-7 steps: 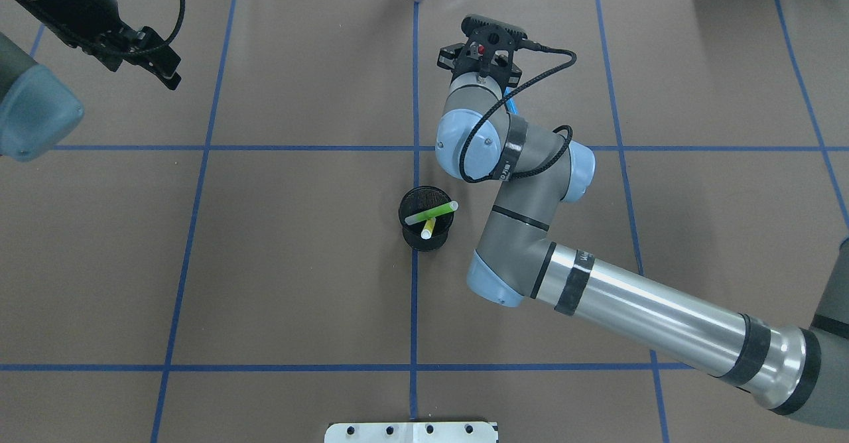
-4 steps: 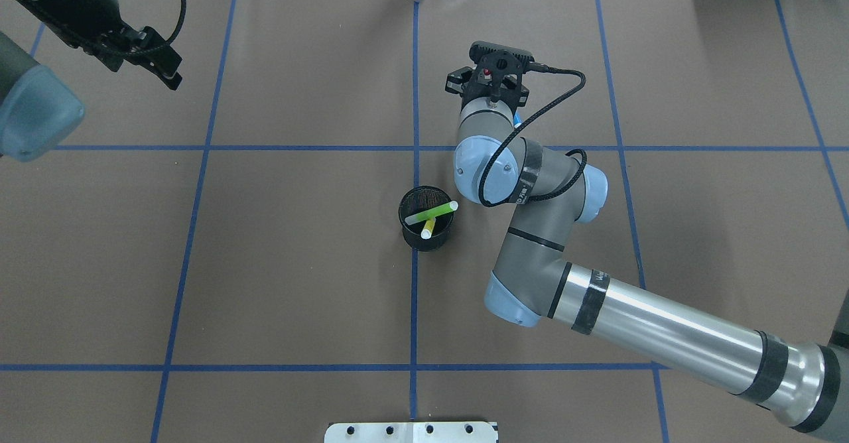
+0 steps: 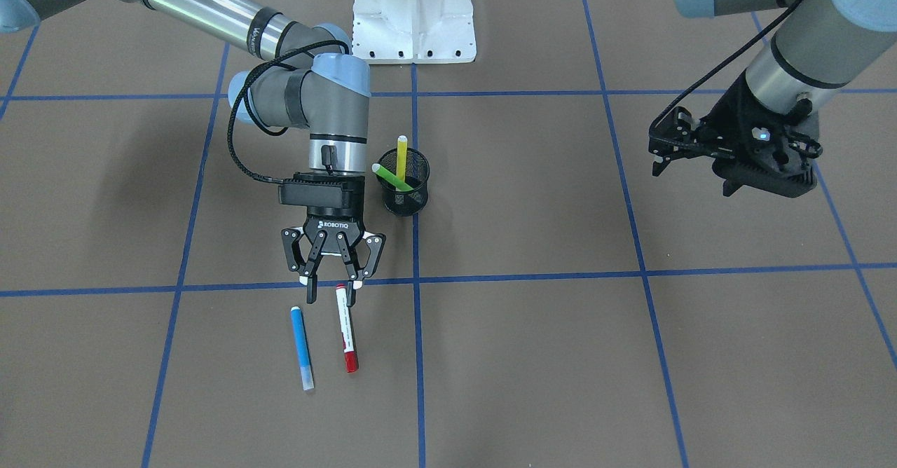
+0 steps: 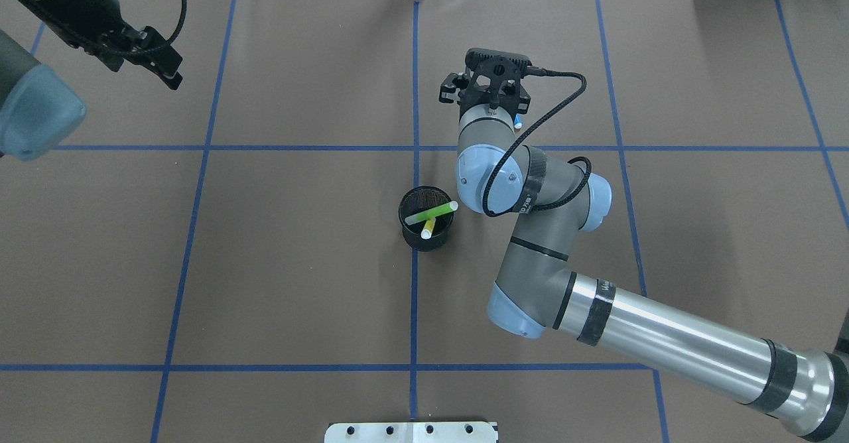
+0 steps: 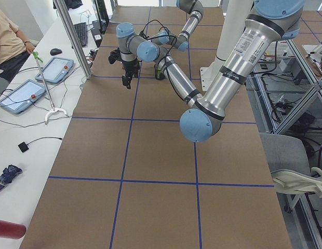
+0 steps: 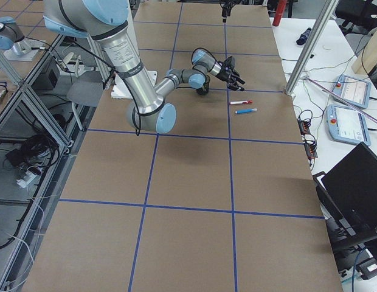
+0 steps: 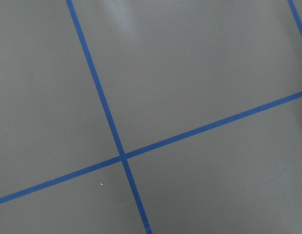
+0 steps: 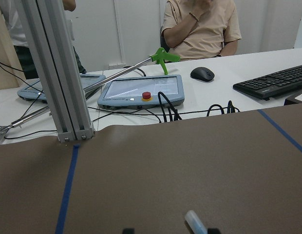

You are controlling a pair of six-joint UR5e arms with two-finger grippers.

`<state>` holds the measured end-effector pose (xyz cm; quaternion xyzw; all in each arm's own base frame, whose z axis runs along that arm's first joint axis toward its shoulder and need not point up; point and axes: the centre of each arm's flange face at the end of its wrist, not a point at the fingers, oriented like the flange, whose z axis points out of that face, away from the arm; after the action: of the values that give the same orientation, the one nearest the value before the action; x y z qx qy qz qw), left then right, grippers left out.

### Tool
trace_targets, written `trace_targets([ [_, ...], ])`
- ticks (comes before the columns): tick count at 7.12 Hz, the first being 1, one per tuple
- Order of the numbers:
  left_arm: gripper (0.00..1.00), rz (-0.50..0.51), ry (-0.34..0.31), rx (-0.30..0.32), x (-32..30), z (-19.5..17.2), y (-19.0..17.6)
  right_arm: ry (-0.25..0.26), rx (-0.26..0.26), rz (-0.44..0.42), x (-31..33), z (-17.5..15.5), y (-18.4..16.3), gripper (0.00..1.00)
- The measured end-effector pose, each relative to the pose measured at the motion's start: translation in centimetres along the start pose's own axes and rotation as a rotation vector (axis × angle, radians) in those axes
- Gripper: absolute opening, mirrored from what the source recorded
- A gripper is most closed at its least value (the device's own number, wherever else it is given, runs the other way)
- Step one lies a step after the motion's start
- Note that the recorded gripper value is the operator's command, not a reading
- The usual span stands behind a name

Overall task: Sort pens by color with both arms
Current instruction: 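Place the red-capped marker beside the blue marker and open the right gripper, then withdraw the right arm while the left gripper moves toward the pen cup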

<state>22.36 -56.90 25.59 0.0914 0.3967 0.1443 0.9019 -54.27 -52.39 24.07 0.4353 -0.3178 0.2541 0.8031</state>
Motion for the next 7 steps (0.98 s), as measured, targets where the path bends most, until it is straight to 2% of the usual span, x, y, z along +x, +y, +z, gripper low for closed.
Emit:
trace_targets([
  [1, 0.99, -0.004, 0.000, 0.000, 0.0, 0.0, 0.0, -0.024, -0.025, 0.001, -0.4, -0.6, -0.9, 0.78],
  [2, 0.99, -0.023, 0.003, 0.005, 0.2, -0.1, -0.1, -0.044, -0.071, 0.012, -0.3, -0.6, -2.1, 0.90],
  [3, 0.99, -0.060, 0.010, 0.016, 0.7, -0.2, -0.2, -0.060, -0.132, 0.028, 0.2, 0.0, -3.7, 0.98],
  [4, 0.99, -0.104, 0.024, 0.028, 1.6, 0.1, -0.3, -0.073, -0.199, 0.043, 0.9, 0.7, -5.1, 0.98],
  [5, 0.99, -0.145, 0.043, 0.037, 2.9, 0.7, -0.2, -0.075, -0.285, 0.055, 1.9, 1.6, -6.6, 0.98],
  [7, 0.99, -0.198, 0.072, 0.036, 6.5, 1.8, -0.3, -0.065, -0.512, 0.066, 5.2, 3.2, -11.3, 0.99],
])
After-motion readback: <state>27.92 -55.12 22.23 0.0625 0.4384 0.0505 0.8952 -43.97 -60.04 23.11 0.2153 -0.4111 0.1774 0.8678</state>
